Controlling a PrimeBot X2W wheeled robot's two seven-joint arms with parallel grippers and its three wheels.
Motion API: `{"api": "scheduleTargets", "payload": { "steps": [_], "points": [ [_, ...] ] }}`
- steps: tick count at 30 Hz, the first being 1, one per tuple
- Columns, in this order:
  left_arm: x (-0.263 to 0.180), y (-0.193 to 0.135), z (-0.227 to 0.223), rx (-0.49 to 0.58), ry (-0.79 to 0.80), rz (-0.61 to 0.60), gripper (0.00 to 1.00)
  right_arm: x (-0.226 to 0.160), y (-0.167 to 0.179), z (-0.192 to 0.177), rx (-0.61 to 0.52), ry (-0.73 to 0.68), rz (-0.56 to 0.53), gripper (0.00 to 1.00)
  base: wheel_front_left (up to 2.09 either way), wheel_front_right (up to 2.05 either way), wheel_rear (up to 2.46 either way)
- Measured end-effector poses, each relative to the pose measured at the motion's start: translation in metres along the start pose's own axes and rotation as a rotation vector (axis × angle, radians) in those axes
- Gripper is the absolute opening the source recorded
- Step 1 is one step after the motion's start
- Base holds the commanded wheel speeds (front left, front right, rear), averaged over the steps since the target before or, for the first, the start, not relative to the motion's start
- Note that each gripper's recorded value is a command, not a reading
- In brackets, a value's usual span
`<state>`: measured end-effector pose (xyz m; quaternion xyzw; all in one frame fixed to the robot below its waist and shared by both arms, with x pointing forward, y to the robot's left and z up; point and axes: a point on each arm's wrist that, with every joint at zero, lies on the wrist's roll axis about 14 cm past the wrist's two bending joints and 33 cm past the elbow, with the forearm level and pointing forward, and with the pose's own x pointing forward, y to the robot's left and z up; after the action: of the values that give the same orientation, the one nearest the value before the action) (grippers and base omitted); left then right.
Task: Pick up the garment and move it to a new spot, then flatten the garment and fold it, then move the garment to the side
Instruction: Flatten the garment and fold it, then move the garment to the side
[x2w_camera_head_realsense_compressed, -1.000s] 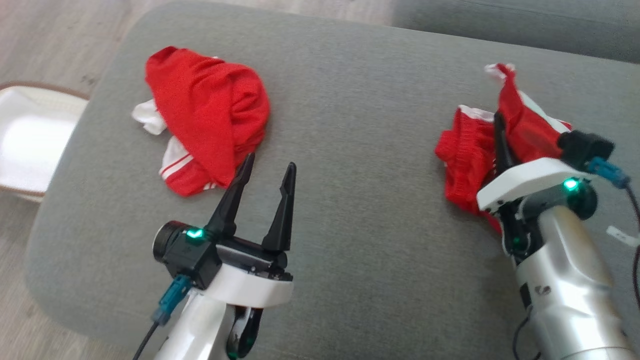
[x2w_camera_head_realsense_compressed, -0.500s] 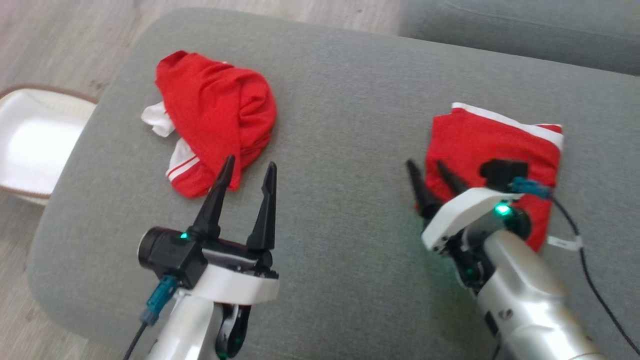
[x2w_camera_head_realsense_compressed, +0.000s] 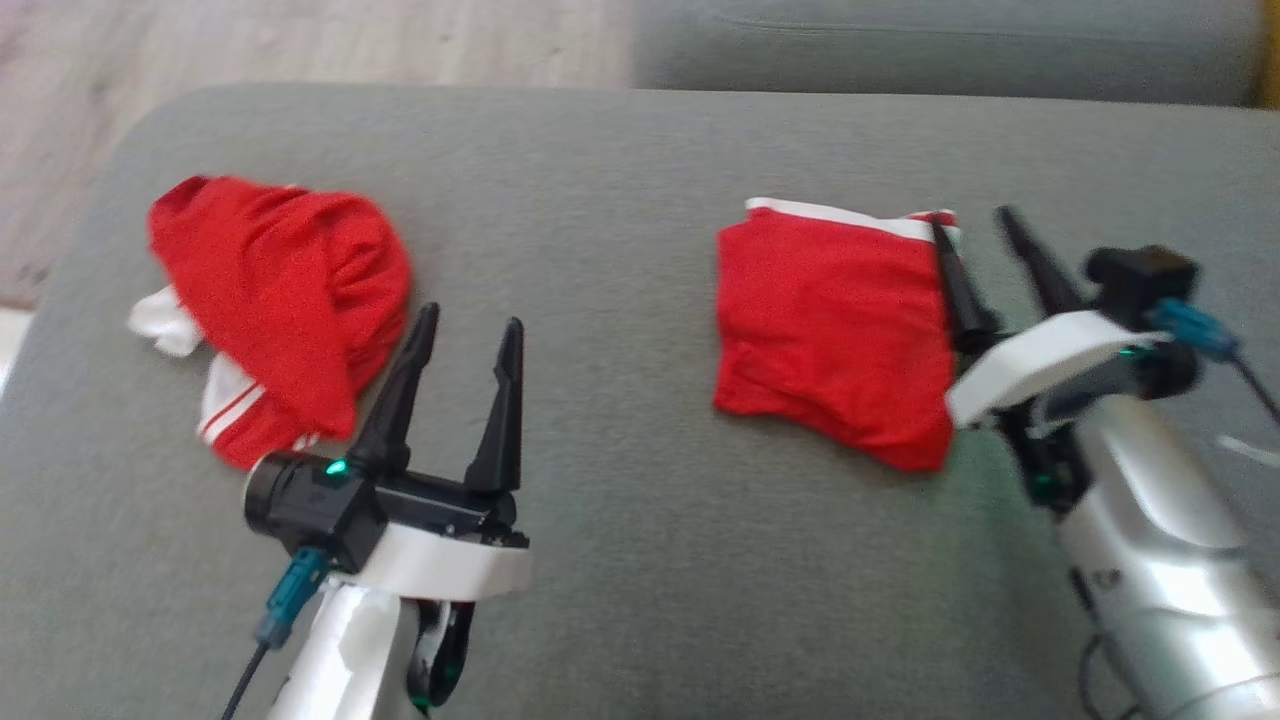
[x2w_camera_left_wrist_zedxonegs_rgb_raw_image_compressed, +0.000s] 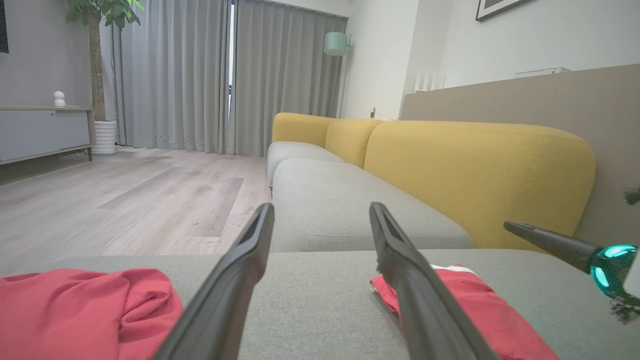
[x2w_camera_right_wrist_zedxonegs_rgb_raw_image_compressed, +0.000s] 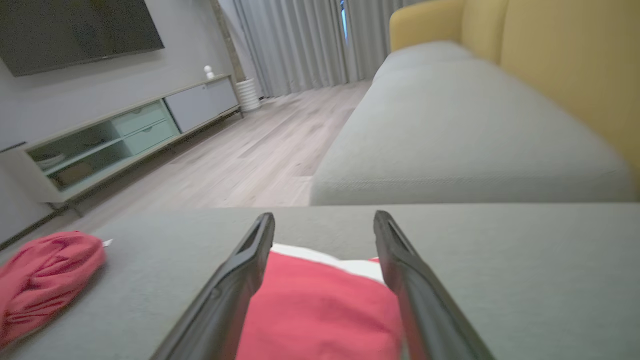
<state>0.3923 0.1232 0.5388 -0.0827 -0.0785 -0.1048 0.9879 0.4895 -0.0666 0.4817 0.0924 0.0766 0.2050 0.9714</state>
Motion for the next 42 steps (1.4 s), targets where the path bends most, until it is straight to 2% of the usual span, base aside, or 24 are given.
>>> {"api": "scheduleTargets", "payload": {
  "steps": [4, 10, 16, 21, 32, 36, 42],
  "points": [
    [0.009, -0.014, -0.001, -0.012, -0.005, -0.043, 1.0, -0.024, -0.038, 0.023, -0.098, -0.082, -0.09, 1.0, 0.0, 0.0, 0.0],
    [0.019, -0.028, -0.001, -0.01, -0.009, -0.089, 1.0, -0.073, -0.075, 0.021, -0.135, -0.127, -0.232, 1.0, 0.0, 0.0, 0.0],
    [0.021, -0.033, -0.009, -0.003, 0.013, -0.112, 1.0, -0.107, -0.07, 0.009, -0.132, -0.15, -0.296, 1.0, 0.0, 0.0, 0.0],
    [0.021, -0.03, -0.013, -0.013, 0.023, -0.101, 1.0, -0.12, -0.074, 0.003, -0.111, -0.148, -0.336, 1.0, 0.0, 0.0, 0.0],
    [0.011, -0.025, -0.03, -0.017, 0.075, -0.084, 1.0, -0.087, -0.059, -0.01, -0.109, -0.068, -0.273, 1.0, 0.0, 0.0, 0.0],
    [0.011, -0.026, -0.035, -0.022, 0.091, -0.09, 1.0, -0.06, -0.054, -0.029, -0.081, 0.027, -0.241, 1.0, 0.0, 0.0, 0.0],
    [0.009, -0.015, -0.048, -0.02, 0.13, -0.063, 1.0, -0.031, -0.045, -0.076, 0.006, 0.189, -0.201, 1.0, 0.0, 0.0, 0.0]
  ]
}}
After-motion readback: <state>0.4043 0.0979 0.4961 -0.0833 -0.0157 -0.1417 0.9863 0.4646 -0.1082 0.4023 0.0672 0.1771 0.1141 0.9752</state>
